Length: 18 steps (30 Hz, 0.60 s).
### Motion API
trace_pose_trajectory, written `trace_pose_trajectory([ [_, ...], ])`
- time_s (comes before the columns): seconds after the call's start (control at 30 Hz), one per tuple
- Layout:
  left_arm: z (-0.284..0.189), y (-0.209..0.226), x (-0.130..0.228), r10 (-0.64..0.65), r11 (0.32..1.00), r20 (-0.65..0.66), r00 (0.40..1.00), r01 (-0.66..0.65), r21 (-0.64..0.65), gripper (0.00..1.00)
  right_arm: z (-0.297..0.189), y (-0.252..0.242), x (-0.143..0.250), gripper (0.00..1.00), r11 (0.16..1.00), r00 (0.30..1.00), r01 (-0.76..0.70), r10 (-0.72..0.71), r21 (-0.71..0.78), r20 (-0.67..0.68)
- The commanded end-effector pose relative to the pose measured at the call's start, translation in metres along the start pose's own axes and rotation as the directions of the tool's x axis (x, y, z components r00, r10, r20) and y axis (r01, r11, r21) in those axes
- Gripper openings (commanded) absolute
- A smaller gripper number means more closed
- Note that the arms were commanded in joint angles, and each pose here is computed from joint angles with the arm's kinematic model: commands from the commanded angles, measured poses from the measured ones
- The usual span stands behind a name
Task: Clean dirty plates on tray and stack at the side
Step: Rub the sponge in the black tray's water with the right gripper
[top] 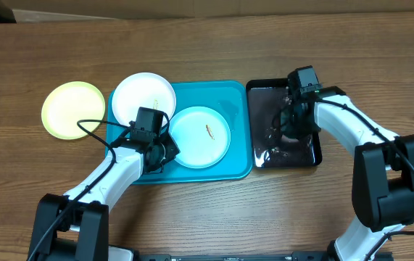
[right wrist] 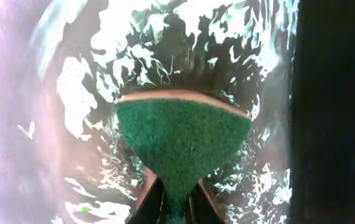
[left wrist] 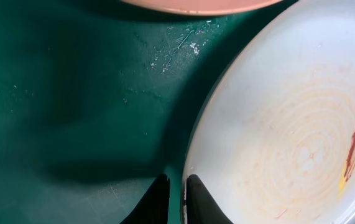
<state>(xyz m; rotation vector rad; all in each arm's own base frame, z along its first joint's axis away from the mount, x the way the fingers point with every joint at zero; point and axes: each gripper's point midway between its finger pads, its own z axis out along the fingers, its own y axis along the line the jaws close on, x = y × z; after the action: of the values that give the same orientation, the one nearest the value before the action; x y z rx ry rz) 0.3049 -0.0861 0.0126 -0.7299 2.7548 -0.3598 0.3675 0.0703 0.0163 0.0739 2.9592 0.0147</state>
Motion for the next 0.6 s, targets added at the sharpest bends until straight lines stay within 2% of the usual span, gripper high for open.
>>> trace_pose_trajectory([
  [0.0,0.004,0.002,0.004,0.013,1.0,-0.017,1.0,-0.013,-0.003,0.13,-0.049,0.017,-0.029,0.04,0.997,0.996,0.047,-0.042,-0.056,0.082],
  [0.3,0.004,0.002,0.004,0.013,1.0,-0.017,1.0,-0.013,-0.003,0.14,-0.134,0.041,-0.037,0.04,0.989,0.951,0.15,-0.14,-0.015,0.275],
  [0.47,0.004,0.002,0.004,0.016,1.0,-0.017,1.0,-0.017,-0.003,0.14,-0.135,0.032,-0.039,0.04,0.986,0.942,0.141,-0.162,0.091,0.295],
  [0.57,0.004,0.002,0.004,0.016,1.0,-0.017,1.0,-0.016,-0.003,0.14,-0.133,0.03,-0.039,0.04,0.985,0.942,0.138,-0.161,0.099,0.294],
])
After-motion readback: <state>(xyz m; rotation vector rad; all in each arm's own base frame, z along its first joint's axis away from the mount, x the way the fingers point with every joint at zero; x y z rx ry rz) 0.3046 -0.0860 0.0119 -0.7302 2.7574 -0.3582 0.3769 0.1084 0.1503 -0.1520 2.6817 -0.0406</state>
